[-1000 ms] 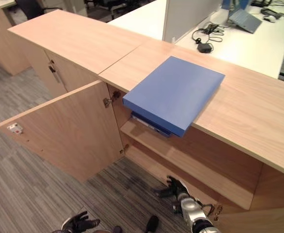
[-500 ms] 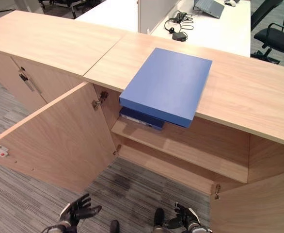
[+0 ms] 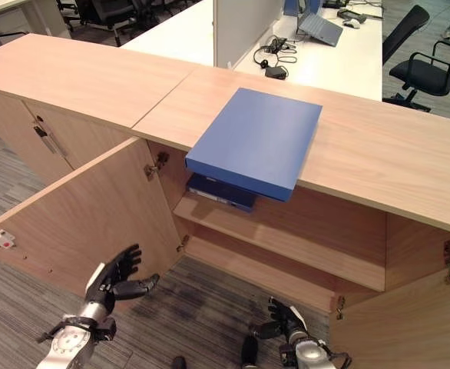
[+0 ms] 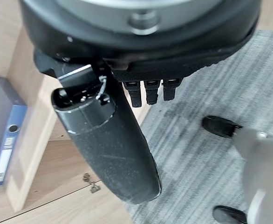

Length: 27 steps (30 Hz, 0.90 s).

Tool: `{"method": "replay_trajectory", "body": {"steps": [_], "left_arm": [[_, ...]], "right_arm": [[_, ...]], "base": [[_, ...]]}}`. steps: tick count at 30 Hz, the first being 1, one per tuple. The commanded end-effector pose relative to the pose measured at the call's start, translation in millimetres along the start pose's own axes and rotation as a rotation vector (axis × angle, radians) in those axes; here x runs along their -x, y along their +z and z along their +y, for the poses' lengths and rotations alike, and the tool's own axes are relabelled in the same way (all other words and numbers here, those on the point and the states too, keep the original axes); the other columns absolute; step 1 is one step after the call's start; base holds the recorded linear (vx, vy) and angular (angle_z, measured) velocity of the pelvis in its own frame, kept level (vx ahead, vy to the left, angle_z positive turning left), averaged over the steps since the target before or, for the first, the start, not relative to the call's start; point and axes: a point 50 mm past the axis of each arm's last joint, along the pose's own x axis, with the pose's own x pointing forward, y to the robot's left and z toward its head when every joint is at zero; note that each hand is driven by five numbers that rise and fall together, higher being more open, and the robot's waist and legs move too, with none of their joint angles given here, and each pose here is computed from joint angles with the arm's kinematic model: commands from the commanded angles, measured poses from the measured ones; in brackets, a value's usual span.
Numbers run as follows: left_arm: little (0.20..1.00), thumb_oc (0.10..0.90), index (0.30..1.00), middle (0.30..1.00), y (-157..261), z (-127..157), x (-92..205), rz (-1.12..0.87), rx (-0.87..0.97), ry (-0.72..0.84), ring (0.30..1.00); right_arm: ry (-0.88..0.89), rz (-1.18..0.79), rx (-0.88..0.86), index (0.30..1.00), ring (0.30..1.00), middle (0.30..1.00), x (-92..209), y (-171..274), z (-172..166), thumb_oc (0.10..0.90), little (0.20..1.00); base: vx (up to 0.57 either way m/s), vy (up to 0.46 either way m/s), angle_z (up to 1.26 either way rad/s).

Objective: Put the empty folder in the office cabinet

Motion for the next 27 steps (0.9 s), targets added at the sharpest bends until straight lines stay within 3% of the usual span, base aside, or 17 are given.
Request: {"method": "replay_trajectory", "body": {"steps": [1, 3, 8, 16, 27], "left_arm": [[0.900, 0.800, 0.900, 0.900, 67, 28, -15, -0.382, -0.153, 0.215, 0.900], [0.900, 0.800, 0.900, 0.900, 105, 42, -9, -0.593, -0.349, 0.449, 0.900], [0.900, 0.800, 0.900, 0.900, 127, 41, -7, -0.727, -0.477, 0.513, 0.900], [0.900, 0.800, 0.900, 0.900, 170, 17, -9, -0.995, -0.682, 0.431, 0.900], [0.900, 0.800, 0.900, 0.900, 191, -23, -8, -1.148, -0.696, 0.170, 0.900]], "right_arm": [[-0.019, -0.175, 0.044, 0.900, 0.900, 0.900, -4, 39, -1, 0.800, 0.900], [-0.012, -0.186, 0.056, 0.900, 0.900, 0.900, -3, 37, 8, 0.800, 0.900], [-0.009, -0.176, 0.056, 0.900, 0.900, 0.900, -4, 34, 13, 0.800, 0.900], [0.023, -0.157, 0.082, 0.900, 0.900, 0.900, -8, 34, 22, 0.800, 0.900], [0.063, -0.145, 0.103, 0.900, 0.900, 0.900, -10, 33, 34, 0.800, 0.900]], "base": [[0.02, -0.050, -0.12], [0.03, -0.055, -0.14], [0.01, -0.009, -0.05], [0.01, 0.002, -0.06], [0.00, 0.001, -0.02]]}}
